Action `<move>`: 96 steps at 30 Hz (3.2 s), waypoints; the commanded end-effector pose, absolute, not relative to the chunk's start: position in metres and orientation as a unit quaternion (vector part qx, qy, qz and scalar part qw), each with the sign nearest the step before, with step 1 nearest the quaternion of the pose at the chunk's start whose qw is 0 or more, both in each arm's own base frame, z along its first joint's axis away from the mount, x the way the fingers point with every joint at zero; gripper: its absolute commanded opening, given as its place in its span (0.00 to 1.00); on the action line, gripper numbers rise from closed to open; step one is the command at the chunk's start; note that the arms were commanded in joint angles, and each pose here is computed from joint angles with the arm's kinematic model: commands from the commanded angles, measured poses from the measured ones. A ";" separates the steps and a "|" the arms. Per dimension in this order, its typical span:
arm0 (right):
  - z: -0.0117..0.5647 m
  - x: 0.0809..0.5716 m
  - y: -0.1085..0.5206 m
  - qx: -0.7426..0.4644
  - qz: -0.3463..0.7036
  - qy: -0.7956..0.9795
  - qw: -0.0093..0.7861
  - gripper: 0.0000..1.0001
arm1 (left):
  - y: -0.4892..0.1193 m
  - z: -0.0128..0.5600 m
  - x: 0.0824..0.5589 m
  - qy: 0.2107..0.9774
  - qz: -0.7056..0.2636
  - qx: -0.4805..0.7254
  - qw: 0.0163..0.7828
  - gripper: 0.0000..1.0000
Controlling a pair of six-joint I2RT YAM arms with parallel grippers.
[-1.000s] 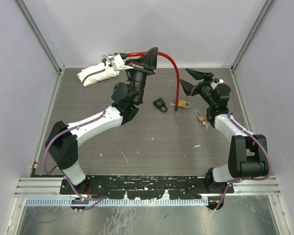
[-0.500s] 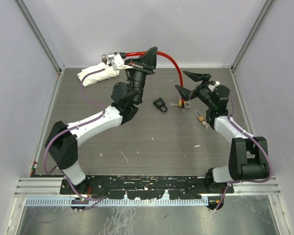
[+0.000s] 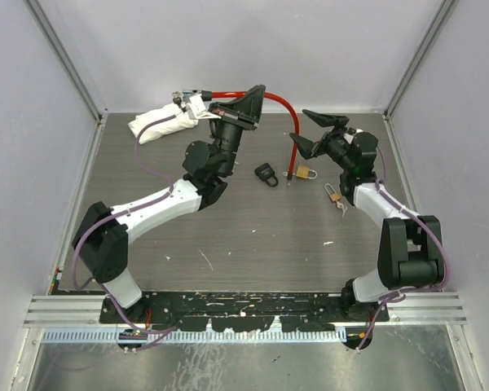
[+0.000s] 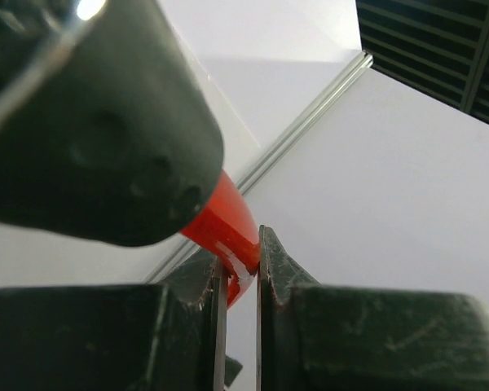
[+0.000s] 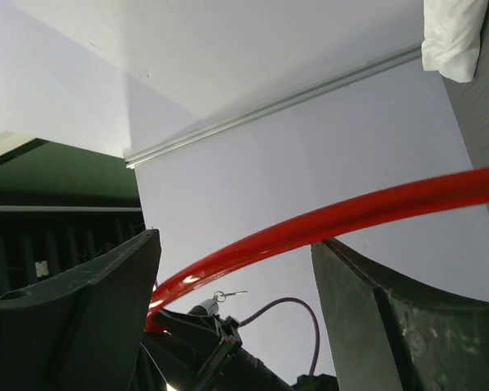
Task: Lock with the key
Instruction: Adjust the lock.
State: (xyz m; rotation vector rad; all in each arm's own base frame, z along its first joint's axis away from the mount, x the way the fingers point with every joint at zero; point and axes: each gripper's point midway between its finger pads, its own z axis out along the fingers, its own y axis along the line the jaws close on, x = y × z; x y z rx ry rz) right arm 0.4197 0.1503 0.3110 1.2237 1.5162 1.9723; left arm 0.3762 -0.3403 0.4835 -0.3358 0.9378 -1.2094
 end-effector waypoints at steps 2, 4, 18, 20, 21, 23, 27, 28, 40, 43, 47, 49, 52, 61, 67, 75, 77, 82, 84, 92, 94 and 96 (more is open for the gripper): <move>0.349 0.433 0.145 0.416 0.720 0.506 0.230 0.79 | -0.313 0.530 0.334 0.346 -0.609 -0.148 0.698 0.00; 0.346 0.434 0.144 0.421 0.717 0.505 0.233 0.77 | -0.311 0.526 0.330 0.344 -0.615 -0.148 0.694 0.00; 0.326 0.465 0.116 0.439 0.699 0.493 0.274 0.53 | -0.297 0.494 0.289 0.361 -0.644 -0.115 0.665 0.00; 0.329 0.466 0.116 0.433 0.699 0.495 0.282 0.51 | -0.296 0.482 0.286 0.372 -0.644 -0.114 0.659 0.00; 0.330 0.467 0.116 0.429 0.699 0.496 0.286 0.50 | -0.295 0.478 0.284 0.376 -0.644 -0.113 0.656 0.00; 0.330 0.468 0.116 0.427 0.697 0.498 0.290 0.49 | -0.294 0.467 0.283 0.384 -0.644 -0.113 0.652 0.00; 0.331 0.470 0.112 0.425 0.694 0.498 0.301 0.48 | -0.291 0.448 0.277 0.399 -0.642 -0.109 0.645 0.00; 0.331 0.470 0.110 0.425 0.693 0.497 0.303 0.47 | -0.290 0.443 0.275 0.403 -0.642 -0.106 0.644 0.00; 0.340 0.474 0.108 0.370 0.670 0.530 0.365 0.08 | -0.270 0.392 0.254 0.456 -0.622 -0.099 0.629 0.00; 0.354 0.468 0.119 0.293 0.645 0.572 0.412 0.01 | -0.274 0.386 0.256 0.479 -0.600 -0.079 0.635 0.00; 0.380 0.454 0.133 0.113 0.561 0.637 0.517 0.01 | -0.280 0.369 0.265 0.555 -0.526 -0.014 0.644 0.00; 0.374 0.446 0.143 0.015 0.495 0.681 0.540 0.01 | -0.278 0.361 0.272 0.598 -0.471 0.034 0.647 0.00; 0.358 0.428 0.159 -0.129 0.403 0.717 0.554 0.01 | -0.279 0.335 0.276 0.667 -0.391 0.129 0.621 0.00; 0.293 0.361 0.179 -0.474 0.077 0.700 0.528 0.01 | -0.293 0.292 0.259 0.721 -0.336 0.377 0.474 0.00; 0.282 0.326 0.167 -0.597 -0.008 0.633 0.494 0.01 | -0.295 0.263 0.237 0.712 -0.361 0.462 0.387 0.00; 0.267 0.299 0.158 -0.672 -0.028 0.596 0.439 0.01 | -0.298 0.250 0.217 0.712 -0.425 0.476 0.293 0.00; 0.266 0.300 0.153 -0.668 -0.038 0.603 0.434 0.01 | -0.297 0.249 0.214 0.703 -0.442 0.479 0.286 0.00; 0.265 0.299 0.147 -0.665 -0.042 0.619 0.416 0.01 | -0.294 0.243 0.216 0.711 -0.429 0.481 0.281 0.00; 0.263 0.301 0.144 -0.661 -0.046 0.631 0.405 0.01 | -0.291 0.241 0.218 0.717 -0.419 0.481 0.281 0.00; 0.252 0.311 0.144 -0.644 -0.031 0.674 0.361 0.01 | -0.283 0.221 0.220 0.742 -0.351 0.501 0.274 0.00; 0.247 0.313 0.142 -0.642 -0.035 0.682 0.347 0.01 | -0.281 0.218 0.222 0.746 -0.339 0.502 0.277 0.00; 0.242 0.313 0.141 -0.643 -0.035 0.685 0.340 0.01 | -0.278 0.216 0.225 0.751 -0.326 0.501 0.280 0.00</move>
